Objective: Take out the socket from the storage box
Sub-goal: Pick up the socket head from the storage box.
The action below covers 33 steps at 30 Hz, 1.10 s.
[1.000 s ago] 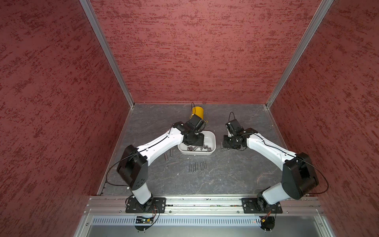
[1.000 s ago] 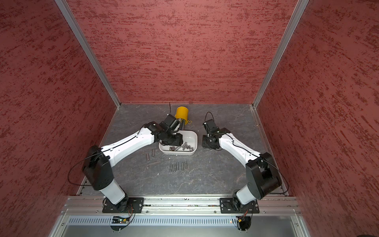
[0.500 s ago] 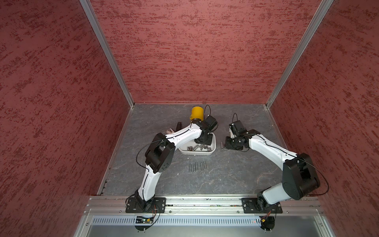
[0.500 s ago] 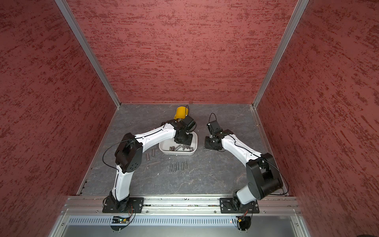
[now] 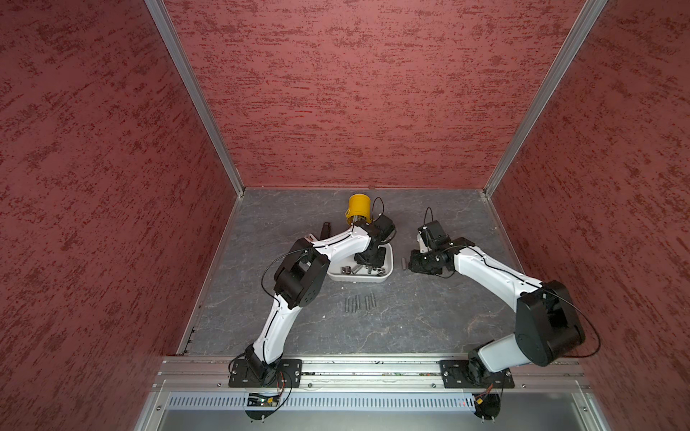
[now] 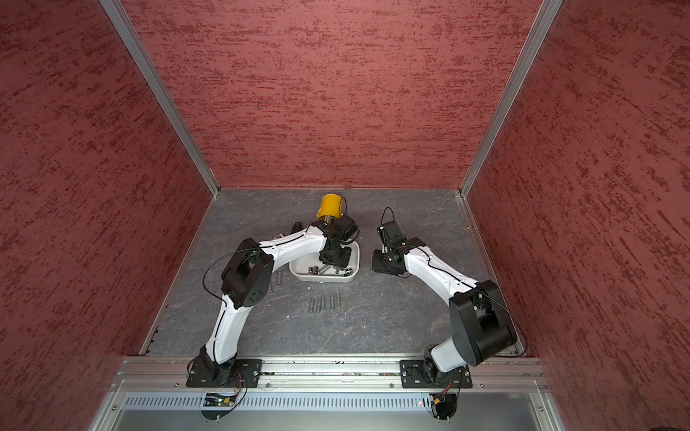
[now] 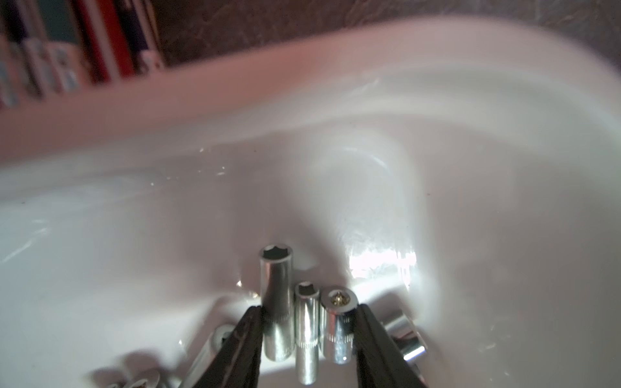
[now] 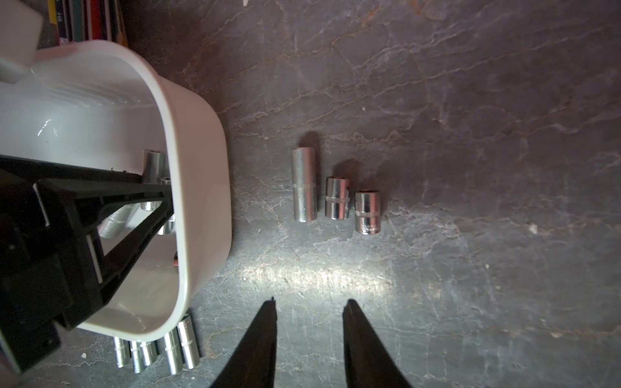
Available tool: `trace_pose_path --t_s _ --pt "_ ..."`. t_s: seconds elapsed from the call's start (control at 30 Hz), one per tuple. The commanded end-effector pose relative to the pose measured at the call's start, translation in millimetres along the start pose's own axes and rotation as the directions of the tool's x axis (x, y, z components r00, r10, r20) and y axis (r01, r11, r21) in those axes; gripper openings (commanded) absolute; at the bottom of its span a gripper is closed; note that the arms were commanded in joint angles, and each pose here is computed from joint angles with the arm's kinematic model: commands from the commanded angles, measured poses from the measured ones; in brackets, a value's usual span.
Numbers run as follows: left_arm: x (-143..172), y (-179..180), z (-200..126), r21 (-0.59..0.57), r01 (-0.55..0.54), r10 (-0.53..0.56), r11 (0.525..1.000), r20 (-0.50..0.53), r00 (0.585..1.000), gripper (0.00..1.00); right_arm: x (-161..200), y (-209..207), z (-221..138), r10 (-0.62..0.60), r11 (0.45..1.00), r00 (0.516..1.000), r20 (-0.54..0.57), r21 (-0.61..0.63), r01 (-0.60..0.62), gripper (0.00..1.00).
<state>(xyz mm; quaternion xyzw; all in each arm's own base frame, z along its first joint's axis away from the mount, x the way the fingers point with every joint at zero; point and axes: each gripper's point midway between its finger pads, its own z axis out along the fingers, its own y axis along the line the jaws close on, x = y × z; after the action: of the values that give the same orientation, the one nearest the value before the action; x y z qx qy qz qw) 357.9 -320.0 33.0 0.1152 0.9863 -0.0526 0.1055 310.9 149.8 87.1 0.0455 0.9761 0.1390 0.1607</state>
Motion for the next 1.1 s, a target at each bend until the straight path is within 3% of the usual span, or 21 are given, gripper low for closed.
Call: trace_pose_path --t_s 0.0,0.23,0.83,1.07 --pt "6.5 7.8 26.4 -0.026 0.004 -0.005 1.000 -0.040 0.999 0.44 -2.6 1.7 -4.8 0.008 1.000 1.000 0.022 -0.021 -0.007 0.36" --pt "4.7 18.0 36.4 -0.042 0.029 -0.031 0.999 -0.044 0.999 0.38 -1.1 2.4 -2.8 0.010 1.000 1.000 0.012 -0.029 -0.010 0.36" --pt "-16.9 27.6 22.7 0.000 0.058 -0.058 0.998 -0.005 0.998 0.41 -2.4 7.9 -1.1 0.009 0.999 1.000 -0.001 -0.049 -0.009 0.36" --pt "-18.4 33.6 35.2 -0.022 0.052 -0.053 0.998 -0.007 0.999 0.32 -1.3 9.5 0.2 0.017 0.998 1.000 -0.007 -0.062 -0.018 0.36"
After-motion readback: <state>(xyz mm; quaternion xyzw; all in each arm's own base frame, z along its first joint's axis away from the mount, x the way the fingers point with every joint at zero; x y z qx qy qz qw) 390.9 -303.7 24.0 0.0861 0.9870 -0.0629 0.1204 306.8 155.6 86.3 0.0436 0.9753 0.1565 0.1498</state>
